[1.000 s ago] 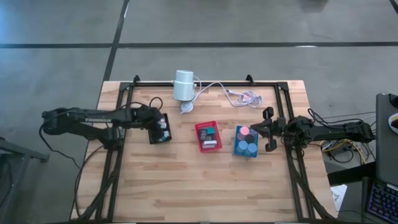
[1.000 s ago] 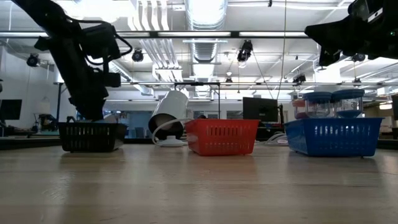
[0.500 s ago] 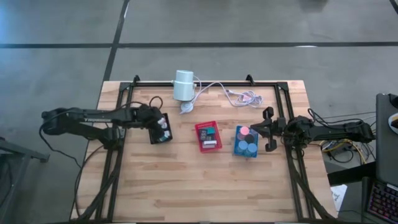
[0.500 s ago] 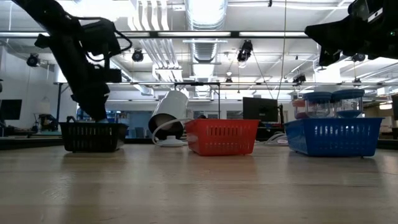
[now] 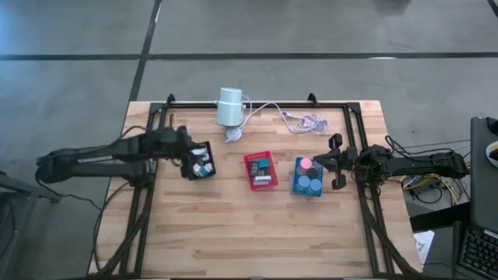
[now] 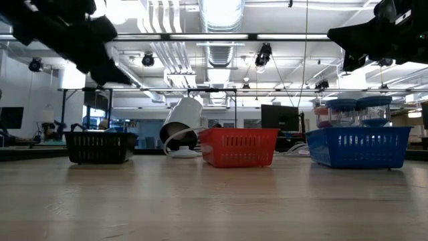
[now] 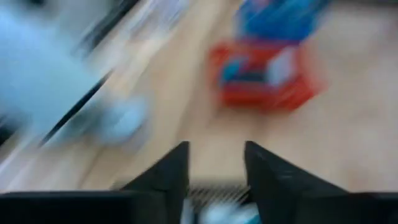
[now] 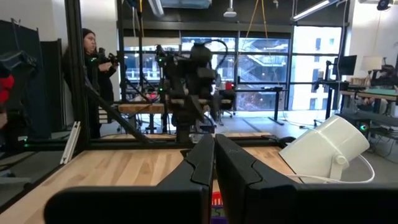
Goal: Pick & Place Office items
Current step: Return to Home Position
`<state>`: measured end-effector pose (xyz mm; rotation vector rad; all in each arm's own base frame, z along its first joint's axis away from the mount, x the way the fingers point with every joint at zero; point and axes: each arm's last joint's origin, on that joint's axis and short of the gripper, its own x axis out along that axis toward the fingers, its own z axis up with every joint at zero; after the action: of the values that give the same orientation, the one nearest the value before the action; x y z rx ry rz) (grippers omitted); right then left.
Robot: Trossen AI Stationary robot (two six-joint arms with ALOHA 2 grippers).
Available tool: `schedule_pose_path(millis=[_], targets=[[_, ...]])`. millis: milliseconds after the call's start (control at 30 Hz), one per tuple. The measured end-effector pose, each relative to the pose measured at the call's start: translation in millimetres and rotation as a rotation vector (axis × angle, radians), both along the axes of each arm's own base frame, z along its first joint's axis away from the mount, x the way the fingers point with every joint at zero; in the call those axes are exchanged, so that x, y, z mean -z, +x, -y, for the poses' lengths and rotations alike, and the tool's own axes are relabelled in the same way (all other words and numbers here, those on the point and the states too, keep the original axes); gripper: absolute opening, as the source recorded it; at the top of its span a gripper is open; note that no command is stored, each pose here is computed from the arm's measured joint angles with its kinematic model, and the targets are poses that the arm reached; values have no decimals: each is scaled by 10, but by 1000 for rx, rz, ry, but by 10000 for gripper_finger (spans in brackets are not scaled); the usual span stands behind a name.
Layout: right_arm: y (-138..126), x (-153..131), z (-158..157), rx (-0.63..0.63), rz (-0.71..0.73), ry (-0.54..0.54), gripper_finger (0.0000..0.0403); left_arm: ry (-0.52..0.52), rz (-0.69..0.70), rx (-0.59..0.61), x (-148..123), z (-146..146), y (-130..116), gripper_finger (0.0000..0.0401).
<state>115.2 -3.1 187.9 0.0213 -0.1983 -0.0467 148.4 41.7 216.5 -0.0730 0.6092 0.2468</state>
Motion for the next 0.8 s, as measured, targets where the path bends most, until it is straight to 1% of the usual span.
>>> schedule_pose_path(millis=[100,167,200,233,367,467,667,800], targets=[[0,1,1,1,-2,-1,12,-14,214,167,-31,66,-41,92],[0,1,0,1,-2,-1,12,16,303,203,20,87,-81,41],[-1,0,1,2,0,-1,12,28,332,207,62,94,-103,21],[-1,0,2,6,0,-1,12,41,361,209,99,99,-123,11],[2,22,15,53,-25,-4,9,67,450,259,263,138,-209,7],[5,38,16,57,-42,-5,8,71,487,273,355,163,-278,2],[2,33,24,83,-36,1,8,113,578,281,446,194,-387,1],[1,32,24,80,-34,15,8,117,602,281,495,208,-432,0]])
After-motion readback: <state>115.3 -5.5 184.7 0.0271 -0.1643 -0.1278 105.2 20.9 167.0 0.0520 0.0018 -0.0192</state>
